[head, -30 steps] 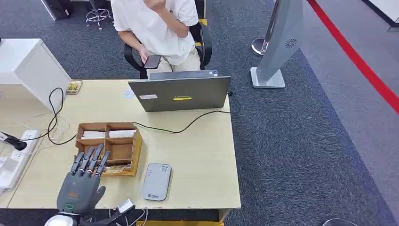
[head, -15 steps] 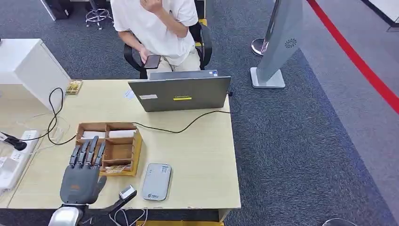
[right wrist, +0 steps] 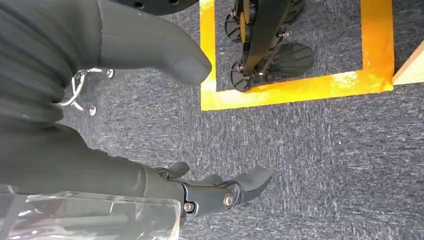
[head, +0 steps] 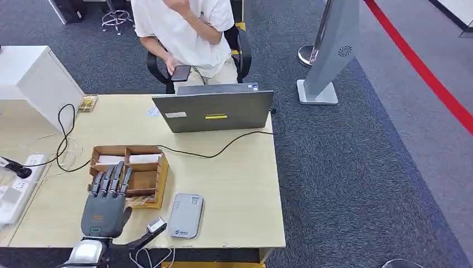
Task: Pass the card to the sensor for recognition and then transmit it.
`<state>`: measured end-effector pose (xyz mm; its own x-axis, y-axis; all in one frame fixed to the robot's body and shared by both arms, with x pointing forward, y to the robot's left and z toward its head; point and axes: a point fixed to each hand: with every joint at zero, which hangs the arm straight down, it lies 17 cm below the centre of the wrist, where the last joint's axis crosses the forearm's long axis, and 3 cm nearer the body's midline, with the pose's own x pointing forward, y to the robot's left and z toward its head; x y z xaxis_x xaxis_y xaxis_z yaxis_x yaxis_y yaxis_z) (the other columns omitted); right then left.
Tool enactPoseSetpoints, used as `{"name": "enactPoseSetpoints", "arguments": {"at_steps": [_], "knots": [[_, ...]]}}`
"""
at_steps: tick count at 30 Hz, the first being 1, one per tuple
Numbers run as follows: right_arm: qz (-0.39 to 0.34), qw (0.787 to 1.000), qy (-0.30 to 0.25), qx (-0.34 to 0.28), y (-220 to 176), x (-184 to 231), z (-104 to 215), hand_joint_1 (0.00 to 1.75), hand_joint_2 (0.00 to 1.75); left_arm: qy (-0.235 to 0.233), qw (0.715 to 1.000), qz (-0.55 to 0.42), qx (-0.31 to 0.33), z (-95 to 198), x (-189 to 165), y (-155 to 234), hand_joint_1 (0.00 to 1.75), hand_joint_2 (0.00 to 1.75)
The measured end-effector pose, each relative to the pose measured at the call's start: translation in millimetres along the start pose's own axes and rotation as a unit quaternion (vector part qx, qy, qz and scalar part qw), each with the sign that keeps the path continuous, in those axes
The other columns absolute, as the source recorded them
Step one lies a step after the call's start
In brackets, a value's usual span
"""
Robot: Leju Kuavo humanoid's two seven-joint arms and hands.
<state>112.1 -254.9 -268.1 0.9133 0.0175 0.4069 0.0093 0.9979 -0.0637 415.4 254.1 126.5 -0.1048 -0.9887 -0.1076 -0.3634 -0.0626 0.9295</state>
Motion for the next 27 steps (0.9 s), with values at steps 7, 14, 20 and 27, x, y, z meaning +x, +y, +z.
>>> {"name": "enactPoseSetpoints", "arguments": {"at_steps": [7, 14, 20, 27], "knots": [[0.002, 1.0, 0.0, 0.001, 0.5, 0.3, 0.0, 0.0, 1.75, 0.002, 1.0, 0.002, -0.008, 0.1, 2.1, -7.3, 0.0, 1.75], [0.004, 1.0, 0.0, 0.002, 1.1, 0.2, 0.0, 0.0, 1.75, 0.003, 1.0, 0.003, -0.013, -0.3, 3.7, -11.3, 0.0, 1.75], [0.006, 1.0, 0.0, 0.003, 1.6, 0.2, 0.1, 0.0, 1.75, -0.003, 1.0, 0.007, -0.016, -0.1, 11.8, -13.6, 0.0, 1.75], [0.006, 1.0, -0.001, 0.004, 2.8, 0.7, 0.2, 0.0, 1.75, -0.016, 1.0, 0.013, -0.012, -3.3, 24.3, -10.5, 0.0, 1.75]]}}
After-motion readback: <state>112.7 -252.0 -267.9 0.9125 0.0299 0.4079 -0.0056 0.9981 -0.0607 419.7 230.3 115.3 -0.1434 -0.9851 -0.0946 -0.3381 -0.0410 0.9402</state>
